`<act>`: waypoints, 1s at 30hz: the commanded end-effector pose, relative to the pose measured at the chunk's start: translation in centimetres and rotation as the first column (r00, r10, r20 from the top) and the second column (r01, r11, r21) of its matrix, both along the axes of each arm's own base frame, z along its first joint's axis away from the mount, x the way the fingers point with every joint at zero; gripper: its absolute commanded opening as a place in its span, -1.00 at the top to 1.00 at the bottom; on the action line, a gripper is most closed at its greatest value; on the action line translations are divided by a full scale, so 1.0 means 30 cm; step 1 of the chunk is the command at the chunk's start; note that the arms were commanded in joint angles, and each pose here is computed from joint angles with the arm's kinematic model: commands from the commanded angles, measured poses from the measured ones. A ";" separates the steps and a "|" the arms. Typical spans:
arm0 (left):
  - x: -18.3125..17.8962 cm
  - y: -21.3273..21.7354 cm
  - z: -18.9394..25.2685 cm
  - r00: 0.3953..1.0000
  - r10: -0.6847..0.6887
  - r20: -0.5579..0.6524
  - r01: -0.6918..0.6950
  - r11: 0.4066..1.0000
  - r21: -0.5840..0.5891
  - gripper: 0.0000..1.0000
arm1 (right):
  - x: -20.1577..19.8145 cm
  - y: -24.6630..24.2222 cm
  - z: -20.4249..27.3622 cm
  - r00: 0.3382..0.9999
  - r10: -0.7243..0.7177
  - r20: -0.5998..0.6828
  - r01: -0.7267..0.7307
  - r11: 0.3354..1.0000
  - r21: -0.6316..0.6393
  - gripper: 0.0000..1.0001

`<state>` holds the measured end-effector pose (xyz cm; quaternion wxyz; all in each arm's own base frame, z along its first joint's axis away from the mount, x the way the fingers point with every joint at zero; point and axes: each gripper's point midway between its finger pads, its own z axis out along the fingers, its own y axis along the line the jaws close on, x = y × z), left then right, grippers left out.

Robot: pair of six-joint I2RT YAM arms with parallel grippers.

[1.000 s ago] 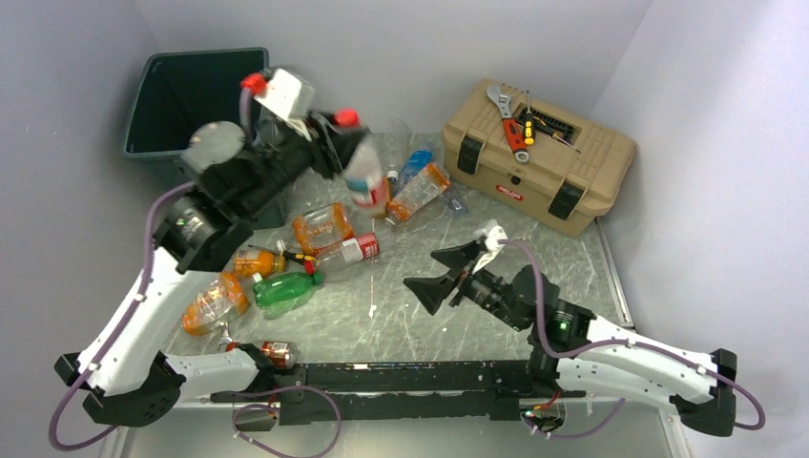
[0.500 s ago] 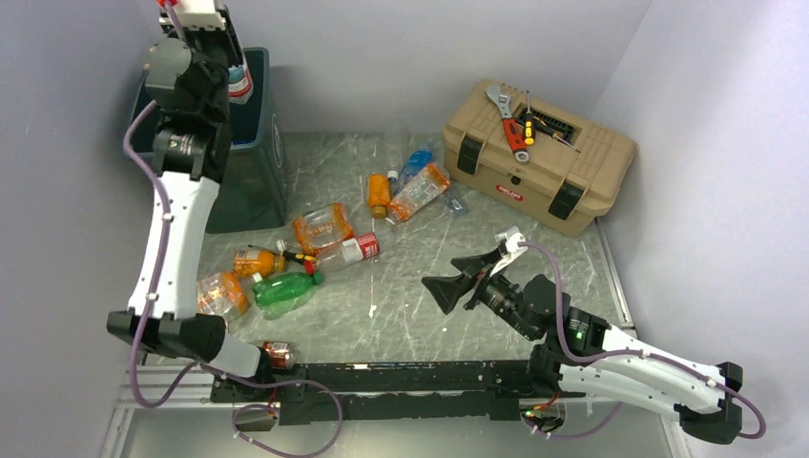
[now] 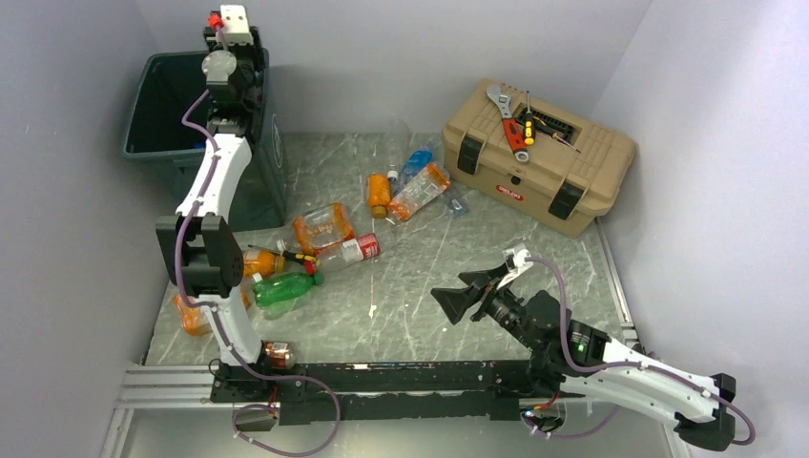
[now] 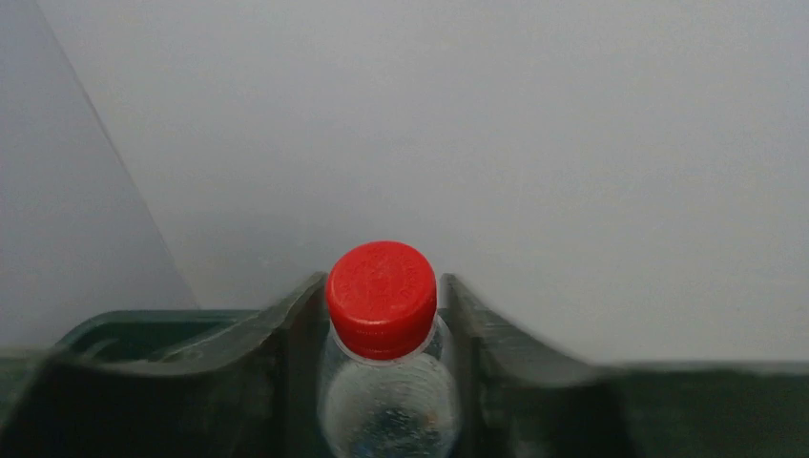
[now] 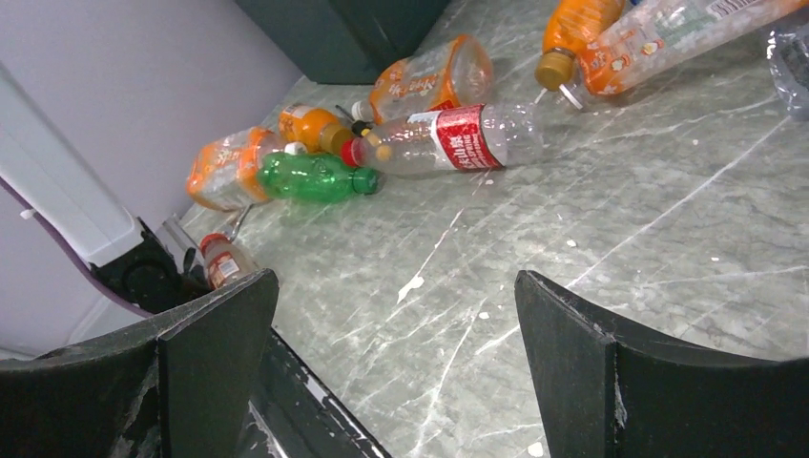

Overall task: Put the plastic bottles in the bin
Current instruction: Place the plastic bottle in the trash bin, then move the plastic bottle to the center of the board.

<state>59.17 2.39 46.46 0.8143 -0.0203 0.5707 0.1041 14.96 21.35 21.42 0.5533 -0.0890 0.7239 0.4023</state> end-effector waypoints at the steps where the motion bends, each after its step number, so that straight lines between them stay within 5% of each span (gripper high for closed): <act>1: -0.062 0.030 0.164 0.985 0.051 0.165 -0.034 0.994 -0.100 -0.37 | 0.020 -0.017 -0.003 0.999 -0.045 0.017 0.045 0.999 0.016 -0.99; 3: -0.090 0.025 0.183 0.981 0.048 0.186 -0.028 0.993 -0.113 -0.96 | 0.021 -0.016 -0.009 0.999 -0.044 0.016 0.044 0.999 0.003 -1.00; 10: -0.364 -0.133 0.505 0.941 0.051 0.336 -0.034 0.998 -0.057 -0.99 | 0.035 -0.022 -0.009 0.997 -0.077 -0.007 0.077 0.997 -0.012 -1.00; 15: -0.618 -0.384 0.595 0.938 -0.141 0.317 0.155 0.988 -0.021 -0.99 | 0.066 -0.039 0.020 0.988 -0.151 -0.032 0.151 0.989 0.003 -1.00; 18: -0.722 -0.516 0.521 0.922 -0.342 0.180 0.358 0.932 -0.063 -0.97 | 0.088 -0.060 0.075 0.980 -0.199 -0.024 0.199 0.980 -0.013 -1.00; 22: -0.808 -0.655 0.288 0.829 -0.552 -0.091 0.533 0.829 -0.169 -0.99 | 0.119 -0.082 0.135 0.965 -0.262 -0.004 0.261 0.964 -0.051 -1.00; 30: -0.962 -0.734 -0.291 0.542 -0.594 -0.594 0.586 0.774 -0.240 -0.99 | 0.214 -0.003 0.095 0.949 -0.311 -0.049 0.306 0.948 -0.088 -0.99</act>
